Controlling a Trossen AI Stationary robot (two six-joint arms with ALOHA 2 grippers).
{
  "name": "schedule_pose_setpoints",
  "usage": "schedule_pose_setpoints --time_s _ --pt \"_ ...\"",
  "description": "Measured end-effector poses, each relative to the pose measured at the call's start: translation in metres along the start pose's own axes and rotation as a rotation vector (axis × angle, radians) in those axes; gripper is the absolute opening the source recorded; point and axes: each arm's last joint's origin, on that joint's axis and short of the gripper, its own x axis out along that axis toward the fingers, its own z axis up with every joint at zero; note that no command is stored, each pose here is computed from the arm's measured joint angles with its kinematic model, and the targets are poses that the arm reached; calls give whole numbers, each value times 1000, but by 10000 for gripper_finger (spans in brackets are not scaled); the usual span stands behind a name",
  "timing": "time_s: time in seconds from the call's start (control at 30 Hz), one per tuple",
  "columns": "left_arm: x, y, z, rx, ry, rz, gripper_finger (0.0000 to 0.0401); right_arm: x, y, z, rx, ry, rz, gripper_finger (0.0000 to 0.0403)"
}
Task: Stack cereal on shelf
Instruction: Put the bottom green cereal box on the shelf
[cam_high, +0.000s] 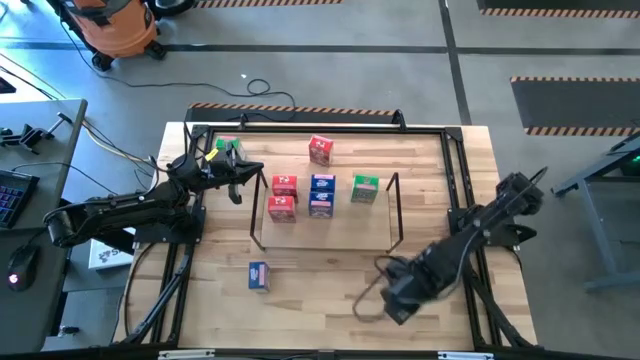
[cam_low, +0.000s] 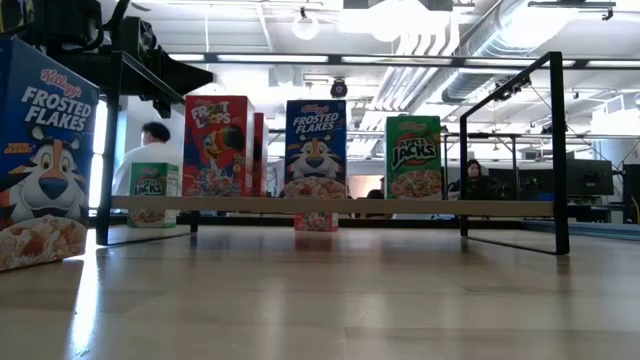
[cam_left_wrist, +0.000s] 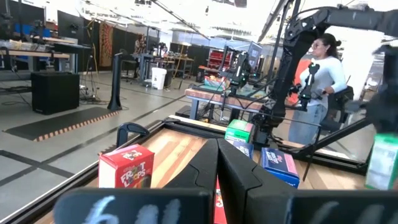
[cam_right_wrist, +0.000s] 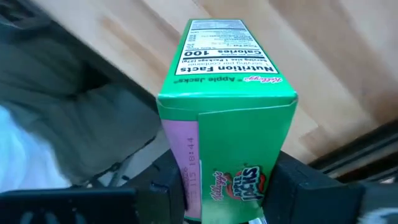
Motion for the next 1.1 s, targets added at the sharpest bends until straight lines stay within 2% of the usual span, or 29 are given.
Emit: schedule_pose_setpoints --time_s 0.1,0.23,0.4,0.53,0.67,0.9,1.1 --pt "0 0 0 1 -1 0 0 -36 3 23 -108 -108 37 131" --pt "0 0 1 5 -11 1 0 -75 -3 61 -286 -244 14 131" --pt "0 0 2 15 -20 0 0 -99 -23 115 -488 -239 -95 131" --pt "0 0 2 15 -19 0 0 -103 -39 156 -606 -216 -151 131" --pt "0 0 2 16 -20 -1 0 -103 -52 179 -679 -213 -213 131" --pt "0 0 2 17 -23 -1 0 -83 -69 193 -710 -121 -294 131" --pt "0 0 2 17 -23 -1 0 -71 -72 198 -704 -112 -303 131"
